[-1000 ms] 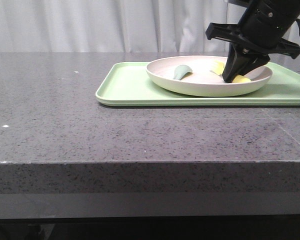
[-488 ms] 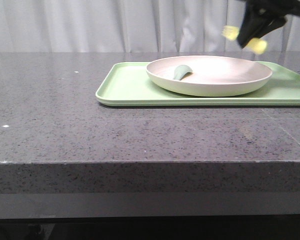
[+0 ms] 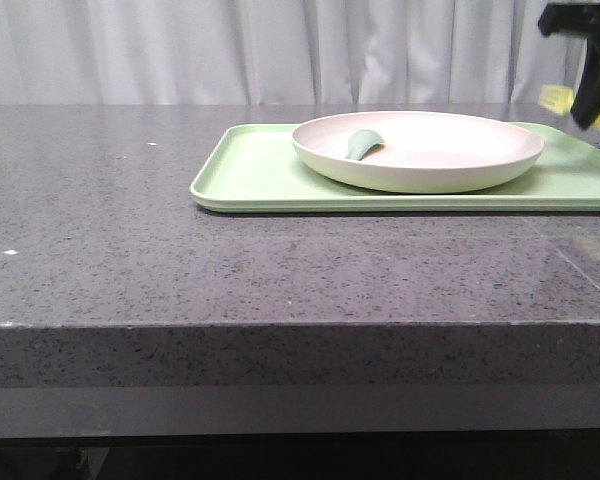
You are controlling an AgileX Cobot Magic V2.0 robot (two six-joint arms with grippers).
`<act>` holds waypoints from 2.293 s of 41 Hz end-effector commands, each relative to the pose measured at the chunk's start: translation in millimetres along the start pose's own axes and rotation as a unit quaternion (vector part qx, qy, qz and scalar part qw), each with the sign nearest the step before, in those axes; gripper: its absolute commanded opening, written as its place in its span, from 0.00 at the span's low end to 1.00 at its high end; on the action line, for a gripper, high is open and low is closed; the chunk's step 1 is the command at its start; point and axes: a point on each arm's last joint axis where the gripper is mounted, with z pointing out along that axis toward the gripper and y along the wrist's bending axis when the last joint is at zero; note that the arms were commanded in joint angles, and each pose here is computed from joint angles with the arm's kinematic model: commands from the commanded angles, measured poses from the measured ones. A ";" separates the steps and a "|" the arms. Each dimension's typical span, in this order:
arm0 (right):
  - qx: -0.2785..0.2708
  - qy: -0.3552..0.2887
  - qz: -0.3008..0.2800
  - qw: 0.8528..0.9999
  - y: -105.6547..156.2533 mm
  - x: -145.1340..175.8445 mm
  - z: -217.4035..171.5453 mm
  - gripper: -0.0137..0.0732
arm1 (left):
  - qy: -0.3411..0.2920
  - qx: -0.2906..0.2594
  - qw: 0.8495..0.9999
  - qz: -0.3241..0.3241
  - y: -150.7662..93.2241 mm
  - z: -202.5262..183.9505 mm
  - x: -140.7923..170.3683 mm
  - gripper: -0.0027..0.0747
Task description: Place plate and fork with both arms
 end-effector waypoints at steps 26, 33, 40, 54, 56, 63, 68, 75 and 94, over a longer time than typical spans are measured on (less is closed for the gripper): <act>-0.017 -0.026 0.015 0.999 2.1 -5.4 0.1 0.52 | -0.057 0.006 0.998 -0.005 -1.7 -2.6 -17.2 0.01; -0.021 -0.047 0.008 0.999 7.0 -12.2 -21.5 0.56 | -0.057 0.006 0.998 -0.005 -1.7 -2.6 -17.2 0.01; -0.027 -0.095 -0.003 0.995 15.5 -18.7 -63.8 0.56 | -0.057 0.006 0.998 -0.005 -1.7 -2.6 -17.2 0.01; -0.036 -0.113 -0.019 0.993 25.7 -6.6 -116.9 0.14 | -0.057 0.006 0.998 -0.005 -1.7 -2.6 -17.2 0.01; -0.035 -0.116 -0.026 0.992 26.6 -3.3 -122.6 0.08 | -0.057 0.006 0.998 -0.005 -1.7 -2.6 -17.2 0.01; -0.032 -0.156 -0.057 0.986 31.6 22.8 -147.8 0.09 | -0.057 0.006 0.998 -0.005 -1.7 -2.6 -17.2 0.01; -0.025 -0.200 -0.088 0.975 33.8 55.0 -160.1 0.09 | -0.057 0.006 0.998 -0.005 -1.7 -2.6 -17.2 0.01; -0.012 -0.248 -0.101 0.964 28.5 107.2 -168.7 0.09 | -0.057 0.006 0.998 -0.005 -1.7 -2.6 -17.2 0.01; 0.001 -0.396 -0.097 0.913 11.1 242.1 -187.0 0.09 | -0.057 0.006 0.998 -0.005 -1.7 -2.6 -17.2 0.01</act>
